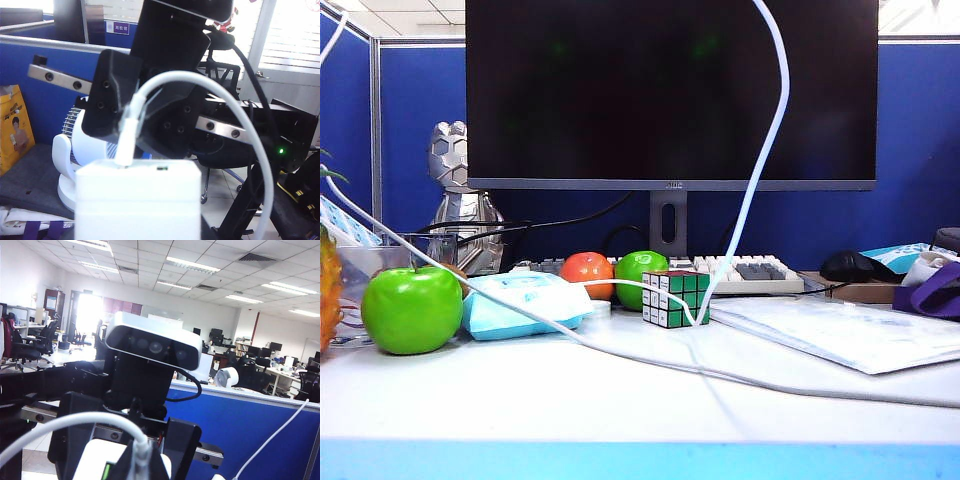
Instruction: Pick up the Type-C charging cable and the charging base, insert one end of the Type-C charger into the corresponding slot on the base, and finally place the plugged-in charger back on the table.
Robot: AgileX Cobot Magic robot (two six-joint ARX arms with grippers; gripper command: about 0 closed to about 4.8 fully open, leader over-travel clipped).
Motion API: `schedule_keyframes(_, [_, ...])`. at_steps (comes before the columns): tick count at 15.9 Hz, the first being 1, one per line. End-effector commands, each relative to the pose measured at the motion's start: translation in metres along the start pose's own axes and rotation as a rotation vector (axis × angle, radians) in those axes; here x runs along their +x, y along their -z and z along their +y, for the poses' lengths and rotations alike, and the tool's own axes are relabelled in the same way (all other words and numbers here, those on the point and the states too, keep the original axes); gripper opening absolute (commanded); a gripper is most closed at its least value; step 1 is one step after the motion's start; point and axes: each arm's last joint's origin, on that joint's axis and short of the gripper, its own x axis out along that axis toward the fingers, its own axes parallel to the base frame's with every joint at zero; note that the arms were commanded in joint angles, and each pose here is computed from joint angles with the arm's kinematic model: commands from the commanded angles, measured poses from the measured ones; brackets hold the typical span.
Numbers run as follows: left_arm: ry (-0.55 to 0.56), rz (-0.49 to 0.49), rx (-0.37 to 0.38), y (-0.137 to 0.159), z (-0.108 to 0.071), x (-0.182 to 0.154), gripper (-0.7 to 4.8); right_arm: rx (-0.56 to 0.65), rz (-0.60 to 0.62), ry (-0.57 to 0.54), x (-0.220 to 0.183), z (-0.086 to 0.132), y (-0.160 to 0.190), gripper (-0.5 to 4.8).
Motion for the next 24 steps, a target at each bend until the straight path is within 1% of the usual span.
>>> schedule_keyframes(1, [-0.043,-0.147,0.176,-0.027,-0.008,-0.006,-0.06,0.234,0.146,-0.15,0.003,0.0,0.033,-0.03])
schedule_keyframes(2, [-0.043,-0.149,0.179,-0.027,-0.008,-0.006,-0.06,0.24,0.15,-0.165,0.003,0.0,0.033,-0.03])
schedule_keyframes(4, [-0.037,-0.156,0.191,-0.028,-0.009,-0.006,-0.06,0.201,0.15,-0.175,0.005,0.002,0.034,-0.03])
schedule_keyframes(8, [-0.026,-0.163,0.202,-0.029,-0.009,-0.006,-0.06,0.176,0.159,-0.18,0.007,0.004,0.038,-0.03])
schedule_keyframes(12, [-0.023,-0.197,0.248,-0.034,-0.011,-0.007,-0.06,0.161,0.156,-0.184,0.008,0.004,0.038,-0.03])
schedule_keyframes(15, [-0.023,-0.198,0.248,-0.034,-0.011,-0.007,-0.06,0.164,0.153,-0.189,0.013,0.007,0.038,-0.03])
schedule_keyframes(16, [-0.022,-0.202,0.254,-0.034,-0.011,-0.007,-0.06,0.178,0.153,-0.222,0.021,0.01,0.043,-0.03])
schedule_keyframes(17, [-0.022,-0.202,0.253,-0.035,-0.011,-0.007,-0.06,0.181,0.154,-0.223,0.022,0.01,0.044,-0.03])
schedule_keyframes(21, [-0.023,-0.209,0.263,-0.037,-0.016,-0.011,-0.06,0.188,0.183,-0.185,0.016,0.006,0.047,-0.03])
schedule_keyframes(24, [-0.023,-0.207,0.26,-0.037,-0.016,-0.011,-0.06,0.196,0.206,-0.12,0.012,0.008,0.046,0.04])
